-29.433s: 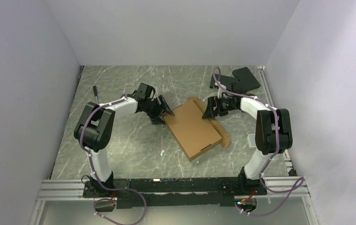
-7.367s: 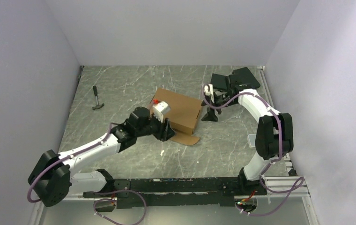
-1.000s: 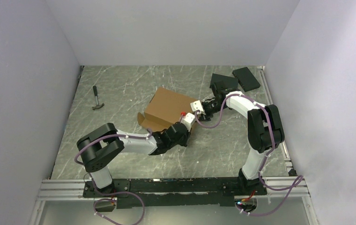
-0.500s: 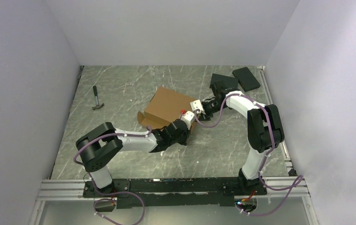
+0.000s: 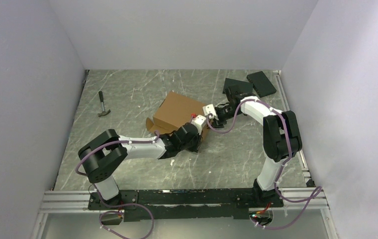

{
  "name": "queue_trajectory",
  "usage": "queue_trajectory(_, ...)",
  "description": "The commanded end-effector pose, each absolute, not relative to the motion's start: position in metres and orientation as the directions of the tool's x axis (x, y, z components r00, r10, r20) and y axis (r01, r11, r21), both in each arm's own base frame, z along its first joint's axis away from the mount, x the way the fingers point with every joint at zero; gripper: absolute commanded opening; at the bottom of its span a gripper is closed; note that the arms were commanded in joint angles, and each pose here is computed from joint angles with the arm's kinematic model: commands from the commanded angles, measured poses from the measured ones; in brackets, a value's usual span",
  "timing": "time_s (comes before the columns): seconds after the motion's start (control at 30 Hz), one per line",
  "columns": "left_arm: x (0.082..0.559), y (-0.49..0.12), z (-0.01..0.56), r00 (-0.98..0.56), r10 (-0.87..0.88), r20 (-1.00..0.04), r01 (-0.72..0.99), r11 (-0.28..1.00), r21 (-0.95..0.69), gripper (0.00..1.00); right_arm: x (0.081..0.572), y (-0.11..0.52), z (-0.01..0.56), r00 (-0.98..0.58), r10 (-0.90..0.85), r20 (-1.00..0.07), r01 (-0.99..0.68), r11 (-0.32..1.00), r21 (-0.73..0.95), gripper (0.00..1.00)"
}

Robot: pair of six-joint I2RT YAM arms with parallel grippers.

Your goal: Fold the paper box

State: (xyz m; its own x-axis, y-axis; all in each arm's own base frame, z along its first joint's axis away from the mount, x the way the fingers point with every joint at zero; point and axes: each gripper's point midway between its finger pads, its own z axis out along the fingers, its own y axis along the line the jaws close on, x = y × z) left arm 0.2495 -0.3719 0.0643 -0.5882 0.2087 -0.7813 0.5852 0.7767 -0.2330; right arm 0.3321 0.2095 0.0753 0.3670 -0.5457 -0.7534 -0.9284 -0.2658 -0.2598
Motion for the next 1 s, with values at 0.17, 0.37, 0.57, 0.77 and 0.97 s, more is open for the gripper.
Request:
queue_trajectory(0.17, 0.271, -0.383, 0.111, -0.499, -0.05, -0.865, 0.568, 0.735, -0.37, 0.0, 0.312, 0.213, 0.067, 0.325, -0.546, -0.772, -0.936, -0.301, -0.181, 0.48)
queue_trajectory(0.37, 0.273, -0.387, 0.11, -0.497, -0.052, -0.866, 0.577, 0.726, -0.375, 0.0, 0.309, 0.215, 0.068, 0.33, -0.531, -0.781, -0.933, -0.308, -0.185, 0.48)
queue_trajectory(0.57, 0.274, -0.388, 0.124, -0.483, -0.09, -0.871, 0.583, 0.709, -0.397, 0.0, 0.308, 0.215, 0.069, 0.333, -0.527, -0.782, -0.932, -0.31, -0.188, 0.48)
queue_trajectory(0.77, 0.275, -0.396, 0.117, -0.516, -0.058, -0.855, 0.579, 0.712, -0.397, 0.0, 0.308, 0.215, 0.069, 0.334, -0.527, -0.782, -0.932, -0.31, -0.189, 0.47)
queue_trajectory(0.97, 0.276, -0.395, 0.106, -0.576, -0.058, -0.816, 0.519, 0.744, -0.42, 0.0, 0.307, 0.215, 0.069, 0.336, -0.527, -0.781, -0.931, -0.31, -0.192, 0.47)
